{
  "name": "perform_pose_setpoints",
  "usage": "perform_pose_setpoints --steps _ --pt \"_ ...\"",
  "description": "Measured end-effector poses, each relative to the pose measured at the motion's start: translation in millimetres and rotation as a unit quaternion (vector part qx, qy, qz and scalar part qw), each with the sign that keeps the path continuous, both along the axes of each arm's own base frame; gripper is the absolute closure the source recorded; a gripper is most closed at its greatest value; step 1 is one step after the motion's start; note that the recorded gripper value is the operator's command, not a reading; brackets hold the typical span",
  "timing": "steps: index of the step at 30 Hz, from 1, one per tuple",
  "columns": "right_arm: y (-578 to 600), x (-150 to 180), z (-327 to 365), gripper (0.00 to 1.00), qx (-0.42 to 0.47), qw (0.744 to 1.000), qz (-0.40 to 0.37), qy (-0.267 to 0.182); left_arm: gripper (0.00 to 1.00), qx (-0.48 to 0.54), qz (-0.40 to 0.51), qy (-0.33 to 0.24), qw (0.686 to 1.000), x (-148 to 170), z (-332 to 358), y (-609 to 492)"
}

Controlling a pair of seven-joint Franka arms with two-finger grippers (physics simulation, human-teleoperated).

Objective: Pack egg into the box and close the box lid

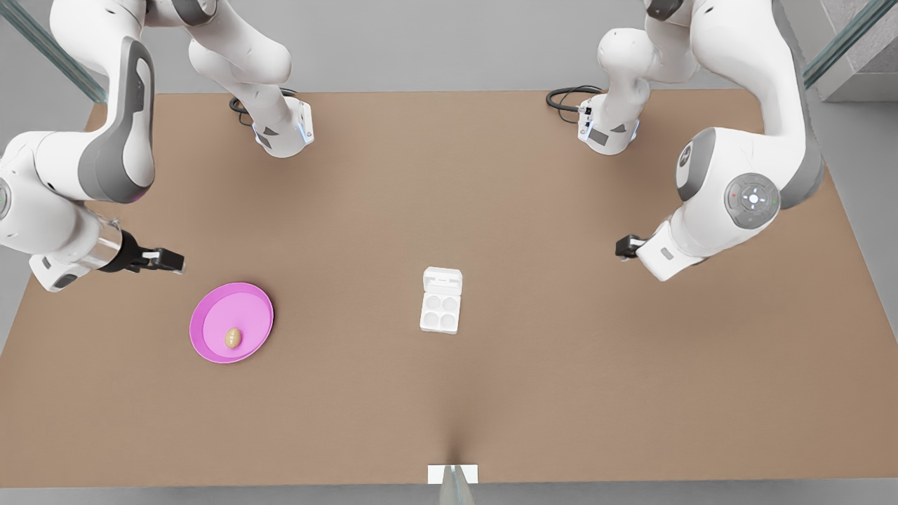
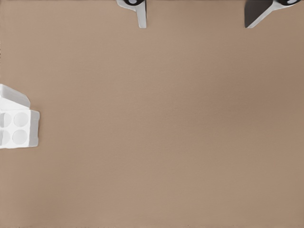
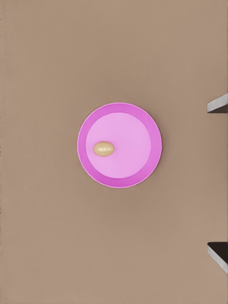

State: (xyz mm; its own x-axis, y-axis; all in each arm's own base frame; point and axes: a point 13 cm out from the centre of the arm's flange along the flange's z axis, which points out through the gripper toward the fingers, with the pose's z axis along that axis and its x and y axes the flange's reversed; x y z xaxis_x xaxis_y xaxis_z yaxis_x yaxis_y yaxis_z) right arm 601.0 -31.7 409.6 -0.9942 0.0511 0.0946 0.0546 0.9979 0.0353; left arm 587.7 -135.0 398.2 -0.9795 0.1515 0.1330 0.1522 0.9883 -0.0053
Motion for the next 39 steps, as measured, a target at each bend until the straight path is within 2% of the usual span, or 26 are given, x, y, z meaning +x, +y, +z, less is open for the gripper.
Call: perform_pose_setpoints --steps 3,6,13,16,18,20,22,26,29,35,39 --pt "2.6 9.5 -4.8 0.0 0.0 1.0 0.002 -0.011 0.0 -0.004 0.004 -0.012 1.0 7.0 1.9 -3.9" --pt "4.6 24.9 -44.3 0.0 0.005 1.0 0.004 0.007 0.0 0.0 0.003 -0.003 1.0 5.9 -10.2 -10.3" --pt "2.8 47.3 -202.3 0.0 0.017 0.997 0.001 0.073 0.0 0.006 -0.005 0.021 1.0 5.2 -39.0 -32.2" --pt "1.9 48.0 -253.9 0.0 0.009 0.997 0.008 0.074 0.0 -0.004 -0.021 -0.01 1.0 7.6 -7.9 -56.5" --pt "-7.1 51.6 -275.4 0.0 -0.004 0.998 0.013 0.066 0.0 -0.009 -0.028 -0.03 0.999 27.5 -2.3 -72.7" --pt "-11.3 45.0 -287.3 0.0 -0.012 0.998 0.018 0.061 0.0 -0.01 -0.036 -0.037 0.999 56.8 -29.5 -96.4" --pt "-12.7 44.4 -296.7 0.0 -0.016 0.998 0.021 0.054 0.0 -0.004 -0.046 -0.018 0.999 67.7 -86.0 -116.9" --pt "-3.9 31.8 -307.4 0.0 -0.019 0.999 0.032 0.038 0.0 0.001 -0.056 0.043 0.998 59.3 -201.9 -141.0" --pt "-0.1 32.4 -311.0 0.0 -0.021 0.999 0.038 0.021 0.0 -0.011 -0.054 0.058 0.997 55.3 -238.6 -156.7" --pt "-13.5 53.8 -332.2 0.0 -0.029 0.999 0.039 -0.011 0.0 -0.053 -0.04 0.019 0.998 79.0 -193.5 -181.1" --pt "-20.6 69.3 -345.5 0.0 -0.029 0.999 0.036 -0.026 0.0 -0.047 -0.011 -0.077 0.996 107.2 -43.2 -123.2"
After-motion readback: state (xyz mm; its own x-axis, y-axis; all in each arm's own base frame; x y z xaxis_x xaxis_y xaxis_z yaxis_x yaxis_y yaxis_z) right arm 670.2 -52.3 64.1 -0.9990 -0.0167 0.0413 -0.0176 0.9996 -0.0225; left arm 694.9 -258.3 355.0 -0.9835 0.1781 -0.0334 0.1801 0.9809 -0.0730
